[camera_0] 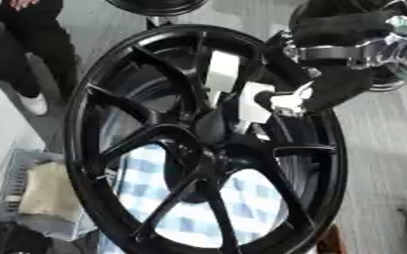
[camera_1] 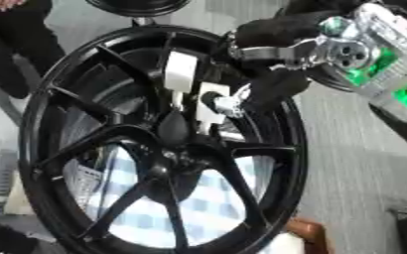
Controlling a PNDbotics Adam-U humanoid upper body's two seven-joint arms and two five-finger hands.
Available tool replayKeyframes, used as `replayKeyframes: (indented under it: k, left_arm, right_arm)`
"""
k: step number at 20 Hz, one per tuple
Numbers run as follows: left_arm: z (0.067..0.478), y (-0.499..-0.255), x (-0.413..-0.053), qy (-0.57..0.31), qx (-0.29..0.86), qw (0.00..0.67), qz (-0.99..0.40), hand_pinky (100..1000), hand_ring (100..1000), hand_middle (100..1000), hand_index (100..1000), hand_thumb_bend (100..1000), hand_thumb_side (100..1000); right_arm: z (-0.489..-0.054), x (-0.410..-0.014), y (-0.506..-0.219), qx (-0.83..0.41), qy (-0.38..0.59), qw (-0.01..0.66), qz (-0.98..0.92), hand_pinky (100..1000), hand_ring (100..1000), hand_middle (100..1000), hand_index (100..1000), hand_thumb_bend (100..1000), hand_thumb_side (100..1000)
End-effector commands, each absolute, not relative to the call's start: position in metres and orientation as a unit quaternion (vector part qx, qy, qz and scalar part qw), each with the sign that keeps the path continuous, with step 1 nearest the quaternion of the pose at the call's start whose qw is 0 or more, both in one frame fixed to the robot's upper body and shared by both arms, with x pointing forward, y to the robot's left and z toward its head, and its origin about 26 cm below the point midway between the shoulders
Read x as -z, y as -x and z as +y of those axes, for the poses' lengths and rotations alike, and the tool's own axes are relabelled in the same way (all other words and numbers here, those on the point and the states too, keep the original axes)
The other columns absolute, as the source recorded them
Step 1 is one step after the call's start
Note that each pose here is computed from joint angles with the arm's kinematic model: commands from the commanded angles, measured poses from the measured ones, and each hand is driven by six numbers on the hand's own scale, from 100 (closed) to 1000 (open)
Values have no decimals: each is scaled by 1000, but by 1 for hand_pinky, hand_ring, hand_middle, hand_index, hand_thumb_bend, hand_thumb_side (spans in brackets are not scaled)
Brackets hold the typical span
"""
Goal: Pull the pin out of the wheel hub.
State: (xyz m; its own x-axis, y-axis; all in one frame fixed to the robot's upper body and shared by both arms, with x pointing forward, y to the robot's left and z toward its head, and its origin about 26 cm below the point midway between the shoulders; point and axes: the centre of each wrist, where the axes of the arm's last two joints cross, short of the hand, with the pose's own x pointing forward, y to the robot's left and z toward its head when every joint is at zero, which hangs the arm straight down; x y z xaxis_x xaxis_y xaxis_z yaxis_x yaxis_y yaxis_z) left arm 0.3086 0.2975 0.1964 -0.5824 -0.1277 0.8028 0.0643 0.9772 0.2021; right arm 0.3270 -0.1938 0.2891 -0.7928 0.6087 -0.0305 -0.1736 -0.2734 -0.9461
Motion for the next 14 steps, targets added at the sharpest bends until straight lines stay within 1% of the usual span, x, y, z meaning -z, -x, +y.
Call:
replayKeyframes:
  k: [1, 5, 8, 14]
  left_arm:
    - [299, -307, -203, -22, 106, 447, -888, 907, 727, 615, 842, 100, 746]
    - [299, -307, -203, -21, 105, 447, -888, 908, 727, 614, 842, 100, 748]
    - [298, -307, -202, -20, 104, 448, -888, 908, 727, 613, 842, 100, 749]
    - [298, -307, -203, -19, 104, 447, -889, 910, 727, 612, 842, 100, 749]
  right_arm:
    - [-198, -296, -325, -776, 223, 244, -538, 908, 884, 747, 856, 239, 834]
    - [-199, -293, -328, -779, 226, 245, -531, 910, 887, 750, 858, 264, 812]
    - [-199, -289, -331, -780, 230, 249, -526, 912, 891, 753, 859, 273, 819]
    - [-201, -282, -337, -780, 232, 257, -521, 913, 892, 753, 861, 259, 834]
